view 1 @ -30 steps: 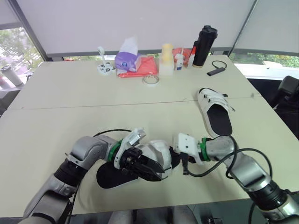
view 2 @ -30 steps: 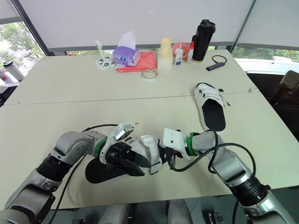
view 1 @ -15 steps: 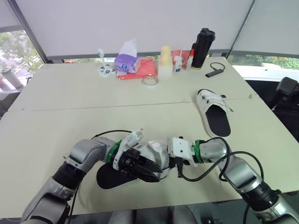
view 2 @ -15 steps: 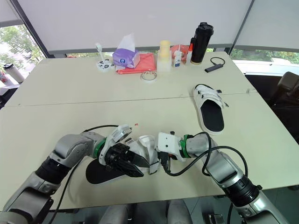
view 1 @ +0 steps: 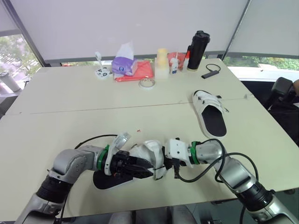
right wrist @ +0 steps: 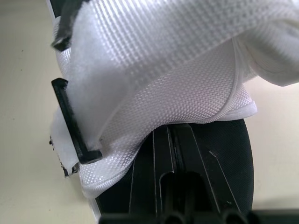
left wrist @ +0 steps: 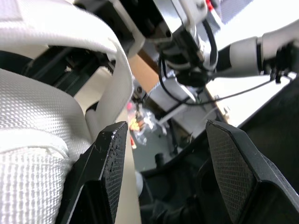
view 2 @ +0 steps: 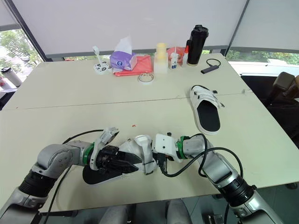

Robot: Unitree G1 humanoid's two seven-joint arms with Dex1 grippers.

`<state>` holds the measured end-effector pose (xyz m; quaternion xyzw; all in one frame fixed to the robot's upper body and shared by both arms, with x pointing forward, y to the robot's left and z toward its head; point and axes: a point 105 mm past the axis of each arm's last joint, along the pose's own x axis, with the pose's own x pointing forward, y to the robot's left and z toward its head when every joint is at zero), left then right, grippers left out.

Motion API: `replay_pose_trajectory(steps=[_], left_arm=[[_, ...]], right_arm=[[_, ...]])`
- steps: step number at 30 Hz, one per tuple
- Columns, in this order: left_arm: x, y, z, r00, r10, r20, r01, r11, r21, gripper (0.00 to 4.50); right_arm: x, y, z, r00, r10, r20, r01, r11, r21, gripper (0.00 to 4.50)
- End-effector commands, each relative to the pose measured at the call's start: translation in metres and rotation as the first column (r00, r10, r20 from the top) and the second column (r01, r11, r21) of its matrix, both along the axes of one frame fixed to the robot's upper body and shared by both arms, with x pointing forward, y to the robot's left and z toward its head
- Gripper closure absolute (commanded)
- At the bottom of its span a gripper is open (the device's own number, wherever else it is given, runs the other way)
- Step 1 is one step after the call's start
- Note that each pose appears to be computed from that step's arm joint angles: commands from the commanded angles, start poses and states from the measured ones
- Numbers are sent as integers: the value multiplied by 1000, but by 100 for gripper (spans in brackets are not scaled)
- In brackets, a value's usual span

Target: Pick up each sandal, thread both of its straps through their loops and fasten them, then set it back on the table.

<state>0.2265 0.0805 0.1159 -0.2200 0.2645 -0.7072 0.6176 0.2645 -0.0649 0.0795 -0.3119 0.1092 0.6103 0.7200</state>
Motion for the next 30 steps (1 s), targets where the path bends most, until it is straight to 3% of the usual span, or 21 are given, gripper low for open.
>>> replay_pose_trajectory(steps=[1,5,8,13,20,25,27,30], left_arm=[[14,20,20,994,112,19,-111,993,-49,134],[19,28,22,985,155,-71,-160,984,-83,134],[24,34,17,981,183,-67,-186,981,-53,134],[11,41,-18,991,126,44,-131,980,150,134],[9,38,-8,977,171,-126,-169,985,28,134],[-2,51,-29,986,151,-63,-138,974,181,134],[9,55,-18,972,211,-105,-199,973,117,134],[34,57,21,937,273,-218,-301,948,-105,134]], right_arm=[[-14,-15,-47,986,-21,-166,-1,992,-129,450],[-12,-17,-46,987,-18,-163,-5,991,-137,450],[-12,-17,-46,987,-17,-162,-6,990,-139,450],[-13,-17,-48,987,-13,-158,-11,989,-147,450],[-11,-17,-49,990,-12,-144,-11,987,-158,450],[-9,-16,-48,990,-12,-139,-10,988,-155,450],[-9,-16,-48,990,-12,-137,-10,988,-157,450],[-8,-17,-47,991,-12,-135,-10,987,-160,450]])
